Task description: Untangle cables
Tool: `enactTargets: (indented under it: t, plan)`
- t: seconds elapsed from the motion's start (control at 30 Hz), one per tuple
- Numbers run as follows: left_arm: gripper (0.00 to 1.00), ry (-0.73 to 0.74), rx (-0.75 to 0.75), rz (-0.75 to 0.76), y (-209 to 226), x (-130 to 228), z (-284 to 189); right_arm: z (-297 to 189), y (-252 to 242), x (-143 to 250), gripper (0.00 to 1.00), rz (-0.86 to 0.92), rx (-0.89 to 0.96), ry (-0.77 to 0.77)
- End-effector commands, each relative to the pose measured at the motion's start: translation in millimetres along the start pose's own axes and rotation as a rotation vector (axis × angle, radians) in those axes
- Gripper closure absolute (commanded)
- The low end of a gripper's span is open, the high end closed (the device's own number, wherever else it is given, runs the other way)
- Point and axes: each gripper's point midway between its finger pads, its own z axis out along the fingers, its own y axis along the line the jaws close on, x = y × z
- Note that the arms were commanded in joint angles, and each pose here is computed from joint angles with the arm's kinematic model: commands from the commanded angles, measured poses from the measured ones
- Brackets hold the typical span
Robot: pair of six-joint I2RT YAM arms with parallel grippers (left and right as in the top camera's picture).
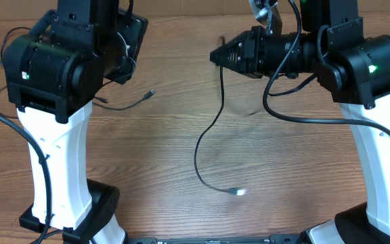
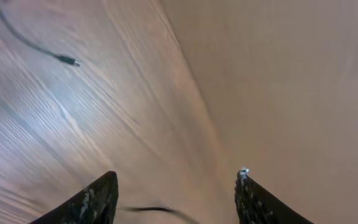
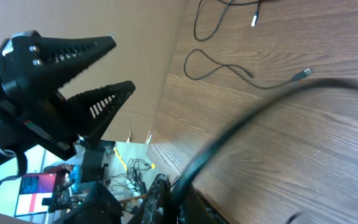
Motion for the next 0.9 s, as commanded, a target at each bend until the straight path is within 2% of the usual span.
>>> enactTargets:
  t: [0.0,0.13,0.27,0.43,0.67,0.73,0.87]
  plan:
    - [0.39,0.077,0.027,0.300,-3.0,13.5,0.5,-0.5,3.1,5.8,0.96,-0.041,-0.013,0.019]
    - [0.33,0.093,0.041,0.446,-3.7,16.7,0.2,-0.8,-3.6,15.3,0.96,-0.147,0.008,0.055]
    - [0.24,0.223,0.107,0.431,-10.4,40.2,-4.1,-1.5,-11.4,22.8,0.96,-0.223,0.037,0.083]
    - [0.22,0.334,0.172,0.412,-18.2,59.8,-10.7,-2.8,-16.7,33.8,0.96,-0.251,0.050,0.126]
    - [0.38,0.426,0.193,0.408,-17.3,75.0,-16.7,-6.0,-21.9,52.2,0.96,-0.320,0.048,0.200]
    - [0.52,0.469,0.208,0.411,-18.3,82.8,-19.2,-6.6,-12.3,57.4,0.96,-0.351,-0.017,0.218]
    - [0.52,0.532,0.224,0.423,-19.8,97.7,-21.8,-7.6,-1.4,61.2,0.96,-0.408,-0.091,0.227]
